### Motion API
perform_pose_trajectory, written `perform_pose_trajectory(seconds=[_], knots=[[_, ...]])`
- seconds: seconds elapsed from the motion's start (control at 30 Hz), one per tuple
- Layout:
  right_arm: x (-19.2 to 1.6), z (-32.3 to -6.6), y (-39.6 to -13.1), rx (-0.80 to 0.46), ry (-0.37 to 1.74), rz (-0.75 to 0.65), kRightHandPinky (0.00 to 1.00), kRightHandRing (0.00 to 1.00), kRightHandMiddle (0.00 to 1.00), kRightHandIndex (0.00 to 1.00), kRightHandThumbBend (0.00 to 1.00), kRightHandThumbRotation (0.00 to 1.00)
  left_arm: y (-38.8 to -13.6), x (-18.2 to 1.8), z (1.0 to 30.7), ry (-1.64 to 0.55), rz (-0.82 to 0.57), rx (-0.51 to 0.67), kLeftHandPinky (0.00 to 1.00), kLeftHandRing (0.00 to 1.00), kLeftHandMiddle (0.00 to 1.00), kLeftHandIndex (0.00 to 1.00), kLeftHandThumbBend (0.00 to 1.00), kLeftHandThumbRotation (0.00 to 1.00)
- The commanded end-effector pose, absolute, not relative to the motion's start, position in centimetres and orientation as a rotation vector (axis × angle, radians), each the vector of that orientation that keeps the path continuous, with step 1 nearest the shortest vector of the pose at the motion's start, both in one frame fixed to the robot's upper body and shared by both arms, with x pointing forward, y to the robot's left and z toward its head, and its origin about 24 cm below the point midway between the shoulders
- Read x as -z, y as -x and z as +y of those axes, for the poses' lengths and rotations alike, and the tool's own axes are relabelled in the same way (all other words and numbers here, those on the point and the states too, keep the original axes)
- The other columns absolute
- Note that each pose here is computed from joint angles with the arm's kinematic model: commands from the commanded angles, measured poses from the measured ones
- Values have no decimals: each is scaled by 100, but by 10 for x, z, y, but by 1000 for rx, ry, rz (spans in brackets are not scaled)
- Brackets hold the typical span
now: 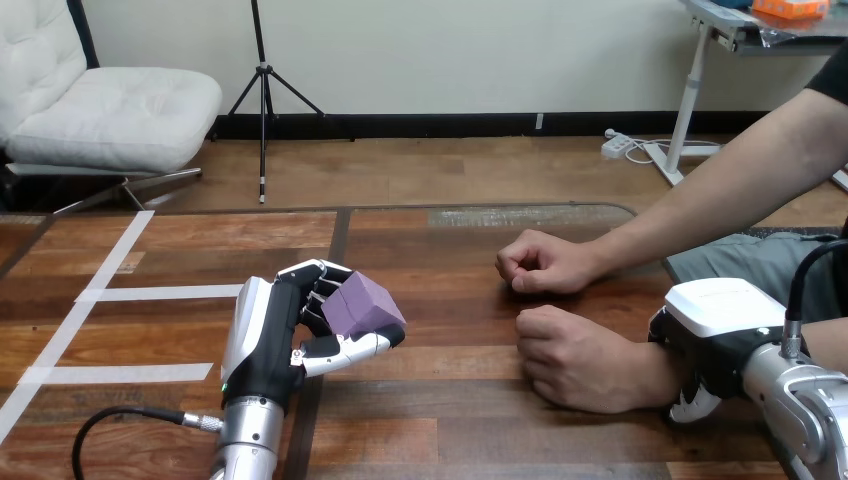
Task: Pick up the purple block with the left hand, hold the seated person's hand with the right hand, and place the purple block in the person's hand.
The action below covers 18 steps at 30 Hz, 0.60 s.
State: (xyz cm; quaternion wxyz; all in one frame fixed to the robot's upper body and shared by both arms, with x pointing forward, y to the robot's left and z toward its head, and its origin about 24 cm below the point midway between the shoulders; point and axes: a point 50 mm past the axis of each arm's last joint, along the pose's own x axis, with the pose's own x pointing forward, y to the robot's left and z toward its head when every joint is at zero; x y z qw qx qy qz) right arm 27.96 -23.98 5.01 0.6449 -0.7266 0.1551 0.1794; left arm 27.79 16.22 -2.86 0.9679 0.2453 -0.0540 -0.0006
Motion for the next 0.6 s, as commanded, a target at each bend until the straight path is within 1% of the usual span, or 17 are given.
perform_pose_trajectory(seconds=[0.0,0.2,0.57], knots=[[-43,-240,-279,-427,1642,397,34,44,52,63,69,0,-290,9,165,-485,-205,-21,34,40,48,50,71,18],[-42,-241,-278,-437,1648,428,30,39,49,66,69,0,-290,9,164,-488,-204,-18,34,40,48,50,71,18],[-39,-243,-277,-445,1640,444,29,38,49,70,67,0,-291,9,164,-486,-202,-17,34,40,48,50,71,17]])
